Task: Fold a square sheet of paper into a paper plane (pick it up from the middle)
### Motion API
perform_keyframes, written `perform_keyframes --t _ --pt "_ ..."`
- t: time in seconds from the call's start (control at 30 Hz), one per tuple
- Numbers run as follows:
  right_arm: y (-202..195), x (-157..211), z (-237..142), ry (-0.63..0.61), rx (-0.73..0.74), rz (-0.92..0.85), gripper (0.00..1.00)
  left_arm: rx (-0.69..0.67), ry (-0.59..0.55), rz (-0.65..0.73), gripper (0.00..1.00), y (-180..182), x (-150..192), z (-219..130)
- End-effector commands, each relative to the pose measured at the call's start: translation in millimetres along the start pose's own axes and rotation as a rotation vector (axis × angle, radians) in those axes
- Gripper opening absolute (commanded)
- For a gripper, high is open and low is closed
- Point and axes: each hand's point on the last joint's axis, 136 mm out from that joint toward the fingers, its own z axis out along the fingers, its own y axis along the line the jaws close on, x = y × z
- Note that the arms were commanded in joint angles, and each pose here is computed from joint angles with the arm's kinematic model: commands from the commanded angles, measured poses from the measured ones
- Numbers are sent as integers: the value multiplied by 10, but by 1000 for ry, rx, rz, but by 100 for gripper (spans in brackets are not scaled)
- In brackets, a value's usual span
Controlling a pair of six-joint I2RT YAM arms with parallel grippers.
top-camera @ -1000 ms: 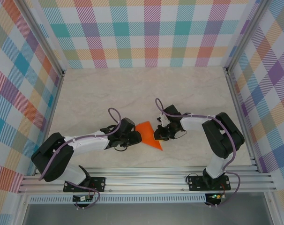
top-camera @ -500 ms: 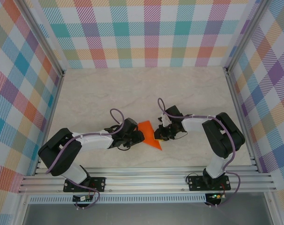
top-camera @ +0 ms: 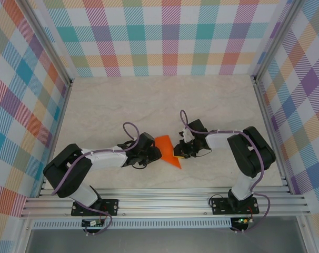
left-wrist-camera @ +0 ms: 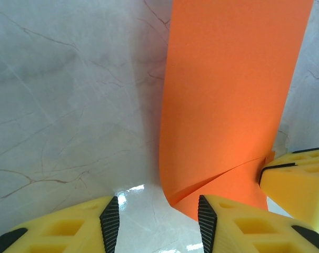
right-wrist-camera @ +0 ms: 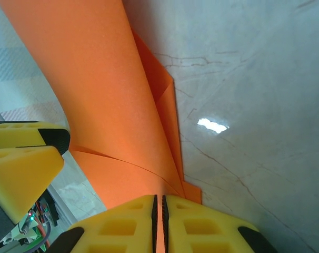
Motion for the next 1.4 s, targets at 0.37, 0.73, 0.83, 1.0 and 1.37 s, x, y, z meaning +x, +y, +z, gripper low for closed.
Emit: perform_keyframes --t 0.37,0.73,0.83,1.0,1.37 --pt "11 2 -69 -10 -60 13 12 109 -46 17 48 -366 -86 -21" --pt "-5 -1 -69 -10 -70 20 12 94 -38 -4 48 -343 -84 87" --pt "-6 1 -61 -9 -73 19 12 101 -29 -6 48 -341 -64 120" --pt "-24 19 -46 -4 -79 25 12 161 -33 -1 45 -477 -79 111" --pt "-49 26 -40 -2 -77 31 13 171 -52 7 40 -492 -110 120"
